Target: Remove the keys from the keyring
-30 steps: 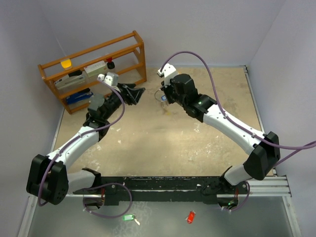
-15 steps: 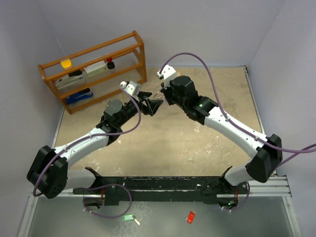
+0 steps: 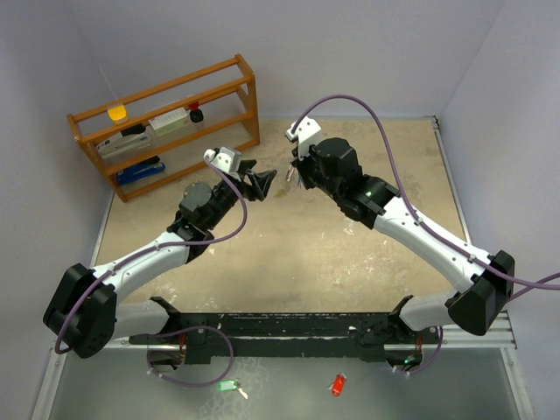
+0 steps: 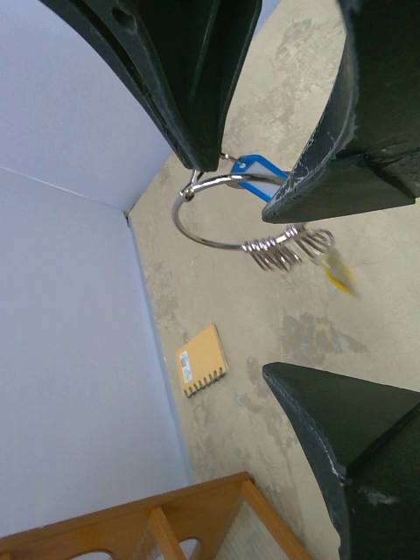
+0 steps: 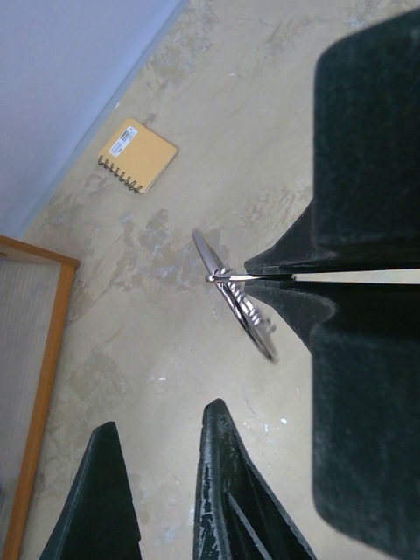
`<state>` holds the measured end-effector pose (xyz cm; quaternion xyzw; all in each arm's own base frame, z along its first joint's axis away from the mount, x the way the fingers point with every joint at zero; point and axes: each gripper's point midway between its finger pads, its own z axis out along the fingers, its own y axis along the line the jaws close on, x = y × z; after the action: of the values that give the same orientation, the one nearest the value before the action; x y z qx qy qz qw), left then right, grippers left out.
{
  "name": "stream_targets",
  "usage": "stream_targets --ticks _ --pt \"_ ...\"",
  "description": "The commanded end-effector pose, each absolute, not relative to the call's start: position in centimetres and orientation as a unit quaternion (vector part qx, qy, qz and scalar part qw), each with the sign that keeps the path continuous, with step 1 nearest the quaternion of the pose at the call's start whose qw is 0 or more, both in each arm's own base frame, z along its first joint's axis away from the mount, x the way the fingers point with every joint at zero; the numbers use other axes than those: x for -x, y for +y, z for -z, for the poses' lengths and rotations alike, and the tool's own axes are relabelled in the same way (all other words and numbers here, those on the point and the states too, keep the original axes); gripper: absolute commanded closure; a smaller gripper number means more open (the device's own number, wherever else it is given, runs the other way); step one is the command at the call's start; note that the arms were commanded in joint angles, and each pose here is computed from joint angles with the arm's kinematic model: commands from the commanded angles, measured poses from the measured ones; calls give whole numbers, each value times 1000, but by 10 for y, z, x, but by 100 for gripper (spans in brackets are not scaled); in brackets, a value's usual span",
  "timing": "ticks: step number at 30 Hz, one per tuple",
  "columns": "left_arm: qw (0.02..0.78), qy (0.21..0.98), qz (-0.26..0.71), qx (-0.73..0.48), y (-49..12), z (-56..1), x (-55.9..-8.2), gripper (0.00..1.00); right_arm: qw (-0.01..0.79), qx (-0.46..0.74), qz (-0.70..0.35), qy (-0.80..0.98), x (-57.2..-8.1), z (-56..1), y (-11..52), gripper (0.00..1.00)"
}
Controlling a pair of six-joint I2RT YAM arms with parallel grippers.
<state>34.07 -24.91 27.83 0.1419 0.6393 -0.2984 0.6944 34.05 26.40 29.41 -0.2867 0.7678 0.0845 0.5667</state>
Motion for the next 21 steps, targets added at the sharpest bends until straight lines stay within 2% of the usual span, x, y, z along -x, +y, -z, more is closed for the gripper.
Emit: stream_targets --ticks 1,12,16,21 --pt "716 584 348 -159 -260 -312 -324 37 596 271 -96 749 -339 -319 265 100" --pt "691 570 393 -208 -288 -304 -309 41 594 273 -102 750 -337 -317 270 100" --pt "694 572 387 -204 -292 -299 -315 58 594 276 -104 749 -336 -318 273 100" --pt "699 582 366 -195 -290 -291 -325 65 595 277 -107 747 -333 -320 273 100"
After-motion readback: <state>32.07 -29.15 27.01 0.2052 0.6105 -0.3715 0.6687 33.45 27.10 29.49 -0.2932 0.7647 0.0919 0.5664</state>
